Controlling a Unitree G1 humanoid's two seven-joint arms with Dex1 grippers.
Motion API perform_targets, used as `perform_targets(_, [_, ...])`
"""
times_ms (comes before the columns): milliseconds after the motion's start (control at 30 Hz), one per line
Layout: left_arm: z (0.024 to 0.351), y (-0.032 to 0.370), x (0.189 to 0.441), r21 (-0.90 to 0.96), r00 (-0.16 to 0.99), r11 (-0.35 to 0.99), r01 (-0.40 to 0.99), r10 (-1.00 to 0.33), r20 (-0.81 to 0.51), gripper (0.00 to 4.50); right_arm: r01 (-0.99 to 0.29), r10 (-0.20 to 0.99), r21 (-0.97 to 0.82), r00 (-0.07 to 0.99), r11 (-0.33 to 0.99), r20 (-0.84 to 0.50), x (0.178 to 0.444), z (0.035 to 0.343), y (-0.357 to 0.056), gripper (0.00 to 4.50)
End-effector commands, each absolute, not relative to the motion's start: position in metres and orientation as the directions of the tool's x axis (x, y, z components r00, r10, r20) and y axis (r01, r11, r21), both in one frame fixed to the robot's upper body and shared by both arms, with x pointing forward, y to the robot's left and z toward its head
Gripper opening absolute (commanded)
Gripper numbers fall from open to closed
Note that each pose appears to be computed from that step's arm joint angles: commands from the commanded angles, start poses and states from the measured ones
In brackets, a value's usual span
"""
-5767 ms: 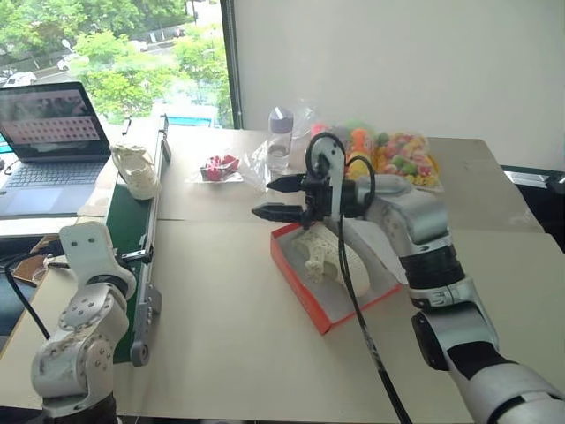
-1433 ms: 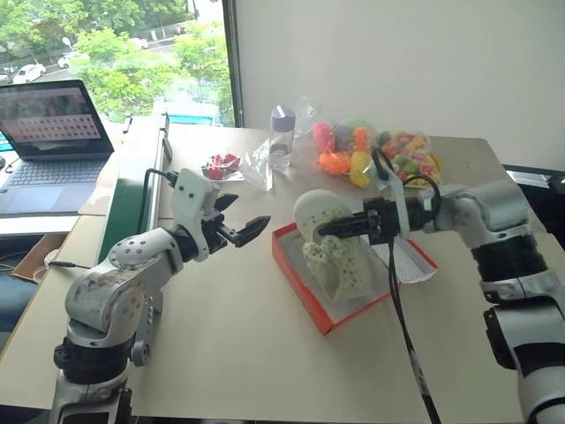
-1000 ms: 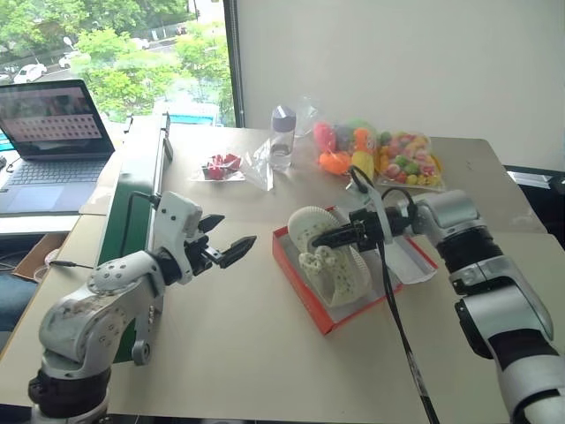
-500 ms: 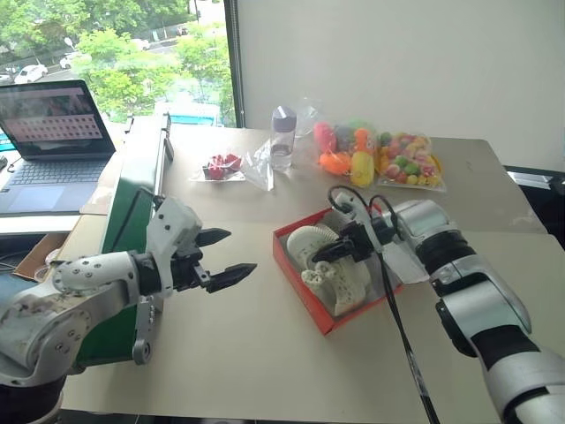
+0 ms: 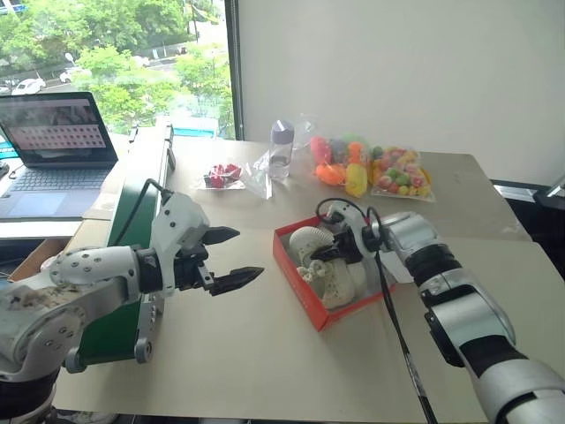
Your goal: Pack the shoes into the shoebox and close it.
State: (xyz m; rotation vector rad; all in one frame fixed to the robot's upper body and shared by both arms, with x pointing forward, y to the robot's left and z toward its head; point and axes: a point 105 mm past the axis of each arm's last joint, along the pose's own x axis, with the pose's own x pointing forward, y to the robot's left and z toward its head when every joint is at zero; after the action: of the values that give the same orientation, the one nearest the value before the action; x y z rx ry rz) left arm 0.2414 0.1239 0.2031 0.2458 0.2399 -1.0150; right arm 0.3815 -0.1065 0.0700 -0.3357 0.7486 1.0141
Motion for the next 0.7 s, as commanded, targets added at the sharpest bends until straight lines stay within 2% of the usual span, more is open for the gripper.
perform_targets(33, [0.213, 0.119, 0.238, 0.131, 0.483, 0.467, 0.875, -0.821, -0.304, 4.5, -0.85, 0.432, -0.153, 0.402, 0.505, -0.807, 0.378, 0.04, -0.134, 0.49])
perform_targets(167, [0.215, 0.116, 0.239, 0.142, 0.47, 0.448, 0.883, -0.827, -0.307, 4.5, -0.848, 0.391, -0.238, 0.445, 0.474, -0.806, 0.373, 0.046, -0.123, 0.49])
perform_targets(267, [0.215, 0.111, 0.239, 0.142, 0.447, 0.424, 0.895, -0.839, -0.312, 4.5, -0.874, 0.444, -0.175, 0.392, 0.454, -0.806, 0.357, 0.05, -0.107, 0.49])
perform_targets(467, [0.217, 0.107, 0.243, 0.158, 0.41, 0.379, 0.912, -0.852, -0.326, 4.5, -0.901, 0.455, -0.116, 0.318, 0.417, -0.832, 0.335, 0.041, -0.103, 0.49])
perform_targets(533, [0.218, 0.105, 0.245, 0.16, 0.402, 0.369, 0.916, -0.857, -0.323, 4.5, -0.896, 0.461, -0.109, 0.321, 0.43, -0.827, 0.336, 0.042, -0.103, 1.45])
perform_targets(633, [0.218, 0.101, 0.246, 0.16, 0.384, 0.35, 0.923, -0.866, -0.322, 4.5, -0.891, 0.462, -0.117, 0.336, 0.44, -0.821, 0.34, 0.047, -0.105, 2.47])
perform_targets(667, [0.218, 0.101, 0.246, 0.159, 0.375, 0.34, 0.927, -0.869, -0.324, 4.5, -0.881, 0.475, -0.119, 0.356, 0.458, -0.805, 0.344, 0.055, -0.105, 2.67])
perform_targets(700, [0.217, 0.1, 0.247, 0.158, 0.367, 0.333, 0.93, -0.871, -0.326, 4.5, -0.872, 0.487, -0.119, 0.374, 0.476, -0.789, 0.348, 0.063, -0.106, 3.15])
